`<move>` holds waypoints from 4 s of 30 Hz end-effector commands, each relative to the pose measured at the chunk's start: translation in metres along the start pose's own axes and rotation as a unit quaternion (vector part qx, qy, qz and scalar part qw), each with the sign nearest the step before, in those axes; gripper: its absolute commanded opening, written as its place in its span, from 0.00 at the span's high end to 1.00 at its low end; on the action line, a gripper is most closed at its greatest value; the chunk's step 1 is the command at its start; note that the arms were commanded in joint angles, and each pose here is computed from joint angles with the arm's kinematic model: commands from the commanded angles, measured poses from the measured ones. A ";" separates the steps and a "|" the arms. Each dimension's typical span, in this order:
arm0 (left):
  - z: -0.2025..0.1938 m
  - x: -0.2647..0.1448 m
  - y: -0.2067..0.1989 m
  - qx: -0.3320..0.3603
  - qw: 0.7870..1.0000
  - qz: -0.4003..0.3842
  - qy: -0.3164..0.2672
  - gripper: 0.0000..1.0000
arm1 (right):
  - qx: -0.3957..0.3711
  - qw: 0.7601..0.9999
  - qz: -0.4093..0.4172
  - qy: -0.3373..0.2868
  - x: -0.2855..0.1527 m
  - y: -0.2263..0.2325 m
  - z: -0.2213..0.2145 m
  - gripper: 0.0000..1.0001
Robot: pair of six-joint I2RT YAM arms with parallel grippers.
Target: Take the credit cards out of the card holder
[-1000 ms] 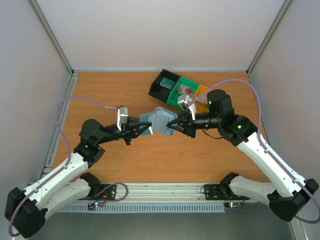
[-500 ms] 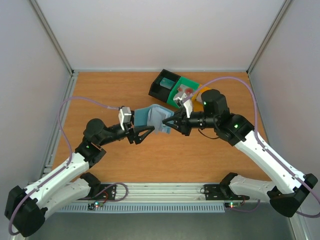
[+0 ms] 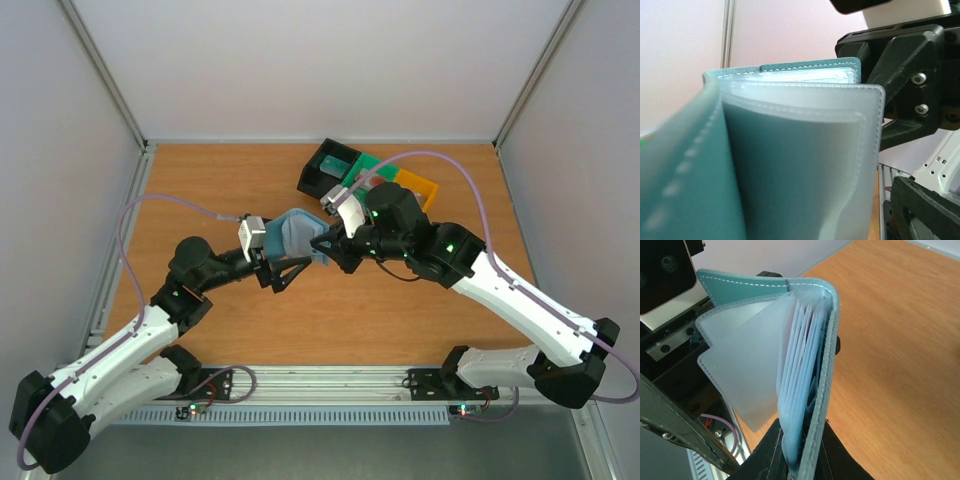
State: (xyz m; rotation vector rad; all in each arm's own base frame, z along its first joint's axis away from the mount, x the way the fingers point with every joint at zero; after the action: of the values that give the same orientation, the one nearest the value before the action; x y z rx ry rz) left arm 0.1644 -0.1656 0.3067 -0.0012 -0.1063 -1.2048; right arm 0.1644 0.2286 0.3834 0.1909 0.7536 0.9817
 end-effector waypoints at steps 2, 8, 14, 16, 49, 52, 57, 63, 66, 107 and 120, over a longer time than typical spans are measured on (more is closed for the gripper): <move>0.004 -0.001 0.002 0.038 0.999 0.021 -0.014 0.08 | -0.036 0.999 0.006 -0.013 -0.004 0.019 0.009 0.99; 0.007 -0.008 -0.004 0.026 0.999 0.001 -0.031 0.69 | -0.061 0.998 0.015 -0.024 -0.029 0.016 0.004 0.99; 0.010 -0.009 -0.005 0.010 0.999 -0.011 -0.034 1.00 | -0.086 0.993 0.080 0.010 -0.041 0.022 -0.006 0.99; 0.010 -0.009 -0.004 0.006 0.999 -0.010 -0.034 1.00 | -0.099 0.990 0.102 0.013 -0.046 0.025 -0.009 0.97; 0.015 -0.011 -0.011 -0.004 0.997 -0.060 -0.050 1.00 | -0.081 0.995 0.048 0.023 -0.039 -0.015 -0.023 0.66; 0.015 -0.011 -0.012 -0.003 0.997 -0.063 -0.050 1.00 | -0.071 0.996 0.049 0.015 -0.039 -0.016 -0.020 0.70; 0.015 -0.011 -0.012 -0.003 0.997 -0.066 -0.050 1.00 | -0.062 0.998 0.033 0.002 -0.037 -0.020 -0.020 0.73; 0.015 -0.012 -0.013 -0.003 0.996 -0.071 -0.051 1.00 | -0.051 0.998 0.048 -0.002 -0.029 -0.019 -0.015 0.72; 0.015 -0.012 -0.012 -0.004 0.996 -0.070 -0.050 1.00 | -0.048 0.997 0.061 0.001 -0.024 -0.019 -0.012 0.70; 0.013 0.001 -0.040 0.079 0.983 -0.151 -0.069 0.49 | 0.087 0.956 -0.268 0.075 0.034 -0.052 0.024 0.99; -0.015 0.014 -0.004 -0.024 0.996 0.072 0.049 0.67 | 0.014 0.995 -0.055 0.077 0.026 -0.015 0.016 0.99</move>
State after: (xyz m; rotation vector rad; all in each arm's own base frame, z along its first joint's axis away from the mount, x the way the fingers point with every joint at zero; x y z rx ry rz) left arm 0.1531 -0.1911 0.2897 -0.0041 -0.0235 -1.2371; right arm 0.2168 0.2482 0.3486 0.0626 1.0197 0.6093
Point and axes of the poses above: each gripper's point midway between its finger pads, its own x axis out along the fingers, its own y axis along the line the jaws close on, z = x × y, the point moved 10 cm from there along -x, back along the fingers, and after that the axes turned 15 degrees about x, right-handed, at the moved point
